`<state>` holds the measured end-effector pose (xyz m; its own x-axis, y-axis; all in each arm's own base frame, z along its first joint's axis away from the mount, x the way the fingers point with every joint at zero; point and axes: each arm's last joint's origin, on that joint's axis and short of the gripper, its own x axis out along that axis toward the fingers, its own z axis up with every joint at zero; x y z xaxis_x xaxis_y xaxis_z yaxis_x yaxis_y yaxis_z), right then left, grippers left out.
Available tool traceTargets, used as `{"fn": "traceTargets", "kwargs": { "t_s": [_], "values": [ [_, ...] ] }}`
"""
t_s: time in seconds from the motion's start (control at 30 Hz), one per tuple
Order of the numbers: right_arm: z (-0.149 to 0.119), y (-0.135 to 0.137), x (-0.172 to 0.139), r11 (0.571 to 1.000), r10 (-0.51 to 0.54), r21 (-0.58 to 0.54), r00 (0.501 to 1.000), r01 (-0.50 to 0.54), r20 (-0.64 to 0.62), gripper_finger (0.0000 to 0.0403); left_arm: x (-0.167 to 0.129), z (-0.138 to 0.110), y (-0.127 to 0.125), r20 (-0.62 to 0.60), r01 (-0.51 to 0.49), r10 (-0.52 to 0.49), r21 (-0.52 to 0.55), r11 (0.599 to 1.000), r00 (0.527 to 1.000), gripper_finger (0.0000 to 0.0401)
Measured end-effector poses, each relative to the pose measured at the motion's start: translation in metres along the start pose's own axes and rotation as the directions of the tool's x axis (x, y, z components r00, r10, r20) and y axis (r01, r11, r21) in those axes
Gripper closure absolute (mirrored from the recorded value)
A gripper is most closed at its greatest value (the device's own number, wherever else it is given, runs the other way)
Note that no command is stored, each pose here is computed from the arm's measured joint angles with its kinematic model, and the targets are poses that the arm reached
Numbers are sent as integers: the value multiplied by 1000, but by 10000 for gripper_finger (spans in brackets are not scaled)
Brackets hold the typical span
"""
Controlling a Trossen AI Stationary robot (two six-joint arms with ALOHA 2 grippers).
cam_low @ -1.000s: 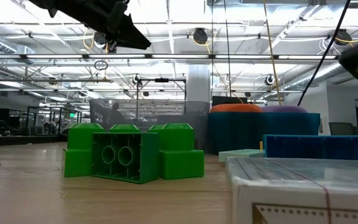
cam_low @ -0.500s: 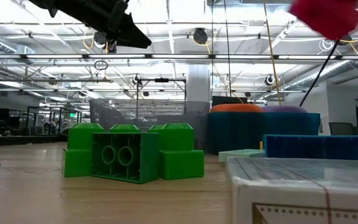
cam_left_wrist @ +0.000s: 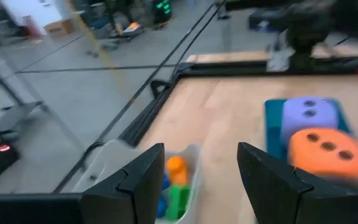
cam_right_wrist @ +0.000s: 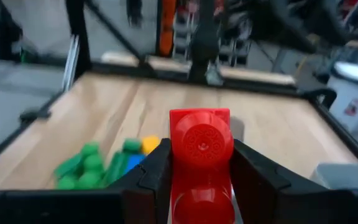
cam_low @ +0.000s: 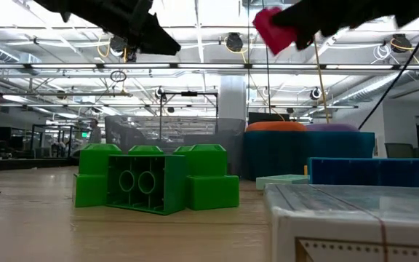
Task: Pick & Place Toys
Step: Put the red game piece into the gray bin
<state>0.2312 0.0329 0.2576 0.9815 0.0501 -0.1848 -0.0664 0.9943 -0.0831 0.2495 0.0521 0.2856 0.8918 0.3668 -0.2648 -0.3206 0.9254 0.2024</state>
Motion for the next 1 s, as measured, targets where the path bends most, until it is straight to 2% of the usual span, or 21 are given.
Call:
{"fn": "traceTargets", "kwargs": {
  "t_s": [0.07, 0.17, 0.27, 0.33, 0.5, 0.77, 1.0],
  "values": [
    [-8, -17, 0, 1000, 10, 17, 998, -12, 65, 281, 7, -3, 3, 12, 83, -83, -19, 996, 997, 192],
    [-14, -42, -1, 999, -16, 32, 994, 12, 111, 281, 16, -5, 11, 67, 254, -254, 5, 967, 965, 192],
    [-13, -61, -4, 998, -42, 62, 989, 33, 143, 281, 26, -7, 19, 127, 327, -333, 68, 943, 934, 192],
    [-10, -68, -5, 998, -19, 58, 981, 9, 192, 281, 37, -7, 20, 187, 323, -331, 71, 944, 925, 192],
    [-5, -79, -1, 999, 36, 15, 954, -43, 298, 281, 65, -12, 14, 304, 321, -293, -44, 946, 906, 192],
    [-24, -98, 19, 1000, -23, 17, 949, 18, 314, 280, 100, -37, 4, 370, 310, -288, -2, 951, 883, 192],
    [-35, -114, 25, 997, -77, 53, 945, 63, 319, 280, 105, -41, -3, 401, 325, -295, -8, 946, 868, 192]
  ]
}}
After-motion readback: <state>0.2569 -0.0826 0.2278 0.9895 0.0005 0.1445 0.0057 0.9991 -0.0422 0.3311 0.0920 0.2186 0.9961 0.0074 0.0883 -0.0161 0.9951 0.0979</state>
